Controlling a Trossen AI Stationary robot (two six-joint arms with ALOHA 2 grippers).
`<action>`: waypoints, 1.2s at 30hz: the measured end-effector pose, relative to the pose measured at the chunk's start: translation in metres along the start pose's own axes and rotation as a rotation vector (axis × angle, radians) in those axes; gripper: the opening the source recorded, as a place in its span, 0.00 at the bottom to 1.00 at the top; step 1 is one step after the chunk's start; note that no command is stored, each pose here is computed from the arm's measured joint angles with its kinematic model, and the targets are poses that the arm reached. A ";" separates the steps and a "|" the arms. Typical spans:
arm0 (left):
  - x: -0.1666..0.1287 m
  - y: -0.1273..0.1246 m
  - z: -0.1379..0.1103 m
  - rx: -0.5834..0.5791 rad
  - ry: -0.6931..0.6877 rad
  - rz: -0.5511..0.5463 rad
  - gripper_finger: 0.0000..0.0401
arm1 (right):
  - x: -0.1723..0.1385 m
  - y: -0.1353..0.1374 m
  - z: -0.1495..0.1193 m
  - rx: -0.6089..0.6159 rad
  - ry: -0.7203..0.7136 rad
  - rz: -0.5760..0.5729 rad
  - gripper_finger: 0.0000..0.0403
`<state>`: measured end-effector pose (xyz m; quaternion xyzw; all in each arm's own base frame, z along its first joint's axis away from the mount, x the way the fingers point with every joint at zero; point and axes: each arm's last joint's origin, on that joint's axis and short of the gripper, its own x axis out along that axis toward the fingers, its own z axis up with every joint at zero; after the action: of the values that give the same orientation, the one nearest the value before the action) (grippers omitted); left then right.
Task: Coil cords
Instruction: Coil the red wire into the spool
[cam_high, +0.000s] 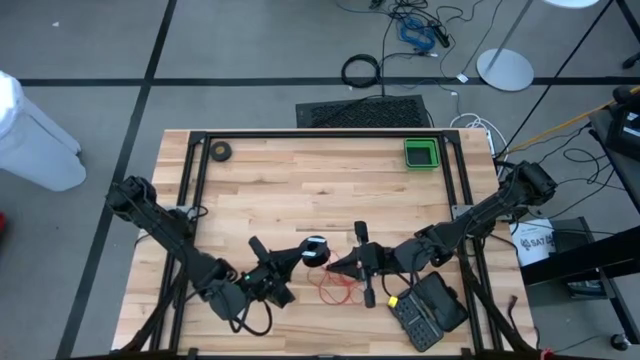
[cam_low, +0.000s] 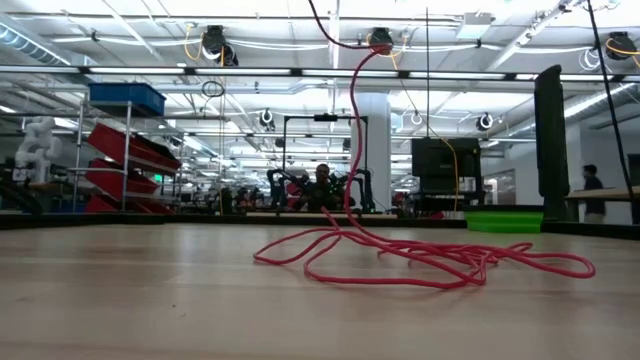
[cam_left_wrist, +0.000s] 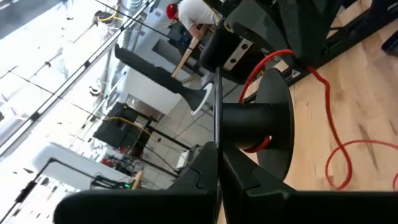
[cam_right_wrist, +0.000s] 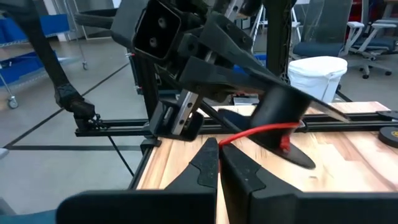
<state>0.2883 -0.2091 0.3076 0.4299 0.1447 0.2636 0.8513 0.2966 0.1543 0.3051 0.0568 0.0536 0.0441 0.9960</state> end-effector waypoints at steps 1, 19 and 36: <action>0.000 0.000 0.000 -0.004 -0.004 -0.003 0.00 | 0.000 0.000 0.000 0.002 -0.004 0.001 0.00; 0.011 0.000 -0.002 -0.088 -0.018 -0.027 0.00 | 0.011 0.000 -0.005 0.004 -0.059 -0.059 0.00; 0.017 0.002 -0.002 -0.158 -0.039 -0.042 0.00 | 0.012 0.000 -0.006 -0.004 -0.067 -0.076 0.00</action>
<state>0.3001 -0.1971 0.3076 0.3633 0.1161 0.2478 0.8906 0.3076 0.1564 0.2985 0.0542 0.0223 0.0045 0.9983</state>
